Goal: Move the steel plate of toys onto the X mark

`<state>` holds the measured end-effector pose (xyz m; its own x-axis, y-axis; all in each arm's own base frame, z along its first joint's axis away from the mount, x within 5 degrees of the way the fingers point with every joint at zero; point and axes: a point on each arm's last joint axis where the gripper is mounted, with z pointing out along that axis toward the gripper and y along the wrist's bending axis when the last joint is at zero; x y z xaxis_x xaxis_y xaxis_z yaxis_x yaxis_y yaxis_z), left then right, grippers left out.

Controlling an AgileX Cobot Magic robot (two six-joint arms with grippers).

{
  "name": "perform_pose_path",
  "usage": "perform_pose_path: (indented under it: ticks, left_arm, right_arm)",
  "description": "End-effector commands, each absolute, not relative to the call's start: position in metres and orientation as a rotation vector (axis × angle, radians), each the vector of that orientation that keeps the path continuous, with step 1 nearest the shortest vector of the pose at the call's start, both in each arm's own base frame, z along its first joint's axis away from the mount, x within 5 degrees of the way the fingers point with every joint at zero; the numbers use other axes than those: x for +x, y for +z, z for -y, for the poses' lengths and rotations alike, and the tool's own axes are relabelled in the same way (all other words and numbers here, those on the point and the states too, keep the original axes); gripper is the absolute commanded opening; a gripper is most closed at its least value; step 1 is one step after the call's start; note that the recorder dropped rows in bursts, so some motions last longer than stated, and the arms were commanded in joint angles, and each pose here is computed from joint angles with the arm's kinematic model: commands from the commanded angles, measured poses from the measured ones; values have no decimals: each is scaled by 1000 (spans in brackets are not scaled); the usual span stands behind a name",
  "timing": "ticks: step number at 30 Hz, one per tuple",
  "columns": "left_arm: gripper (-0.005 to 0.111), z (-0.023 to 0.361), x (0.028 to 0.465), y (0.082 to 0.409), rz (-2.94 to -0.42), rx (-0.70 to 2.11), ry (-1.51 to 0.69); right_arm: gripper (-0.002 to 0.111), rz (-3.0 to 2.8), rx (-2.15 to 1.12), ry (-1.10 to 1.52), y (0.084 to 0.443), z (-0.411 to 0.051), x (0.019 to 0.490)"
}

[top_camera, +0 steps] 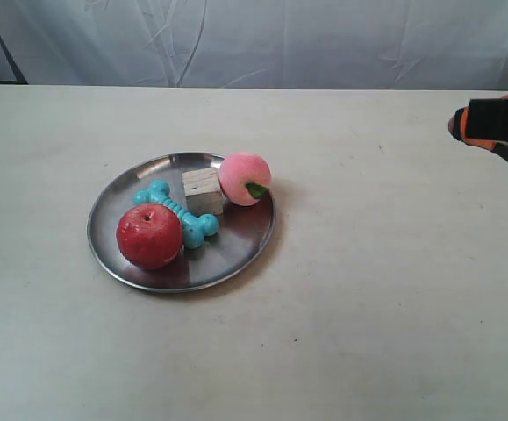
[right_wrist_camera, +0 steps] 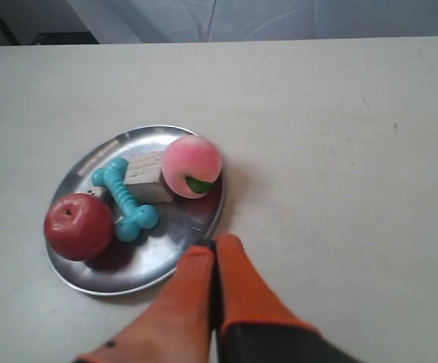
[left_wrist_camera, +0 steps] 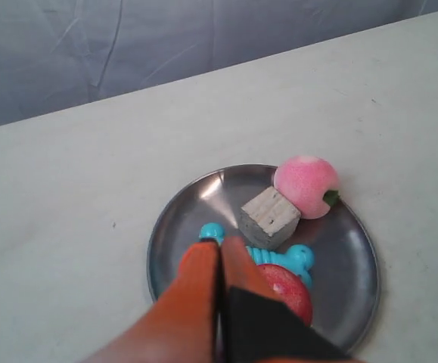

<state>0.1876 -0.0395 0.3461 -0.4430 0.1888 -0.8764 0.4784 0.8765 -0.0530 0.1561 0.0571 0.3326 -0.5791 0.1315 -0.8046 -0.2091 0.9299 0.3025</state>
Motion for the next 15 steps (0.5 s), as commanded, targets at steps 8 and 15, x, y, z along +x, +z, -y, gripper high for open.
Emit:
perform_pose_path:
  ticks: [8, 15]
  left_arm:
    - [0, 38, 154, 349, -1957, 510, -295]
    - [0, 29, 158, 352, -1913, 520, -130]
  right_arm:
    - [0, -2133, -20, 522, 334, -59, 153]
    - [0, -2133, -18, 524, 334, -59, 153]
